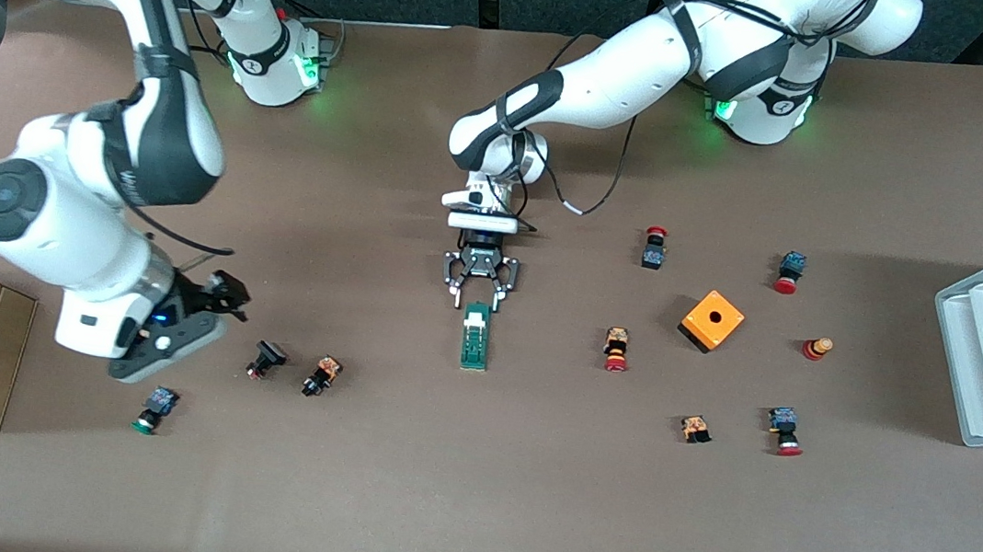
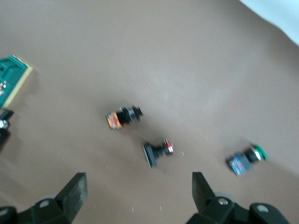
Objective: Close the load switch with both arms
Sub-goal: 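Reach the right gripper to the switch base while the left gripper hovers, then grip the switch base with the right gripper while the left gripper lowers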
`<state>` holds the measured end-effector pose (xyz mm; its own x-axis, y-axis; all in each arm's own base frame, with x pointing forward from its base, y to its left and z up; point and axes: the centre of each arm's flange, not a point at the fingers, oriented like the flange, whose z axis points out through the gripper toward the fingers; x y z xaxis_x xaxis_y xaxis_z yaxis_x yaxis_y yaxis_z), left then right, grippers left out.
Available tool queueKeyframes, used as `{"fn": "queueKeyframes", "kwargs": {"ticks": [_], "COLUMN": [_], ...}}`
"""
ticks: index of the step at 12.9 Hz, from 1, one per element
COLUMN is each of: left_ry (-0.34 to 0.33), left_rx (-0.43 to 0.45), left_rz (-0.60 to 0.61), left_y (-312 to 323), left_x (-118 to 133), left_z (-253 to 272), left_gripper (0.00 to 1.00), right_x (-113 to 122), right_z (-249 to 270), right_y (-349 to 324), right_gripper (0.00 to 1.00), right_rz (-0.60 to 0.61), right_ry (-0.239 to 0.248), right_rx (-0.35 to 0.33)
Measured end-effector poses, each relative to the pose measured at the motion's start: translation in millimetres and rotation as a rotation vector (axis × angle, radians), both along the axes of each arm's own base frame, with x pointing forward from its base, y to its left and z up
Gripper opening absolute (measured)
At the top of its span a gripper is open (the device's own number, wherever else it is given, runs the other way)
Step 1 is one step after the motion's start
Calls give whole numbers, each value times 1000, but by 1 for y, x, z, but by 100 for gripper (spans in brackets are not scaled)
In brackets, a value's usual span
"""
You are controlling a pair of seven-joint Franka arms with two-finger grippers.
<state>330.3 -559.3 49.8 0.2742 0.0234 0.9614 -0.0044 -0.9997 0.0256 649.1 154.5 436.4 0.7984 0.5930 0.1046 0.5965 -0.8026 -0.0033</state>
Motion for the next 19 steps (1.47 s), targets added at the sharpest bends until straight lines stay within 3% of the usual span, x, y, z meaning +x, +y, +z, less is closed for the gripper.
{"fn": "queueKeyframes", "kwargs": {"ticks": [4,13,16,19], "left_ry": [-7,-15,-15,-16], "left_rx": [3,8,8,8], "left_rz": [2,1,1,1], "left_y": [0,1,1,1], "left_x": [0,-1,-1,-1], "left_z": [-1,-2,-2,-2], "left_gripper": [71,70,70,69], "right_x": [-3,-49,-63,-68], "right_z": [-33,-114,-124,-131], "right_y": [75,217,245,261], "right_gripper": [100,100,100,100], "right_rz": [101,346,441,479], "right_ry": [-62,-45,-73,-107], "right_rx": [13,-21,-86,-81]}}
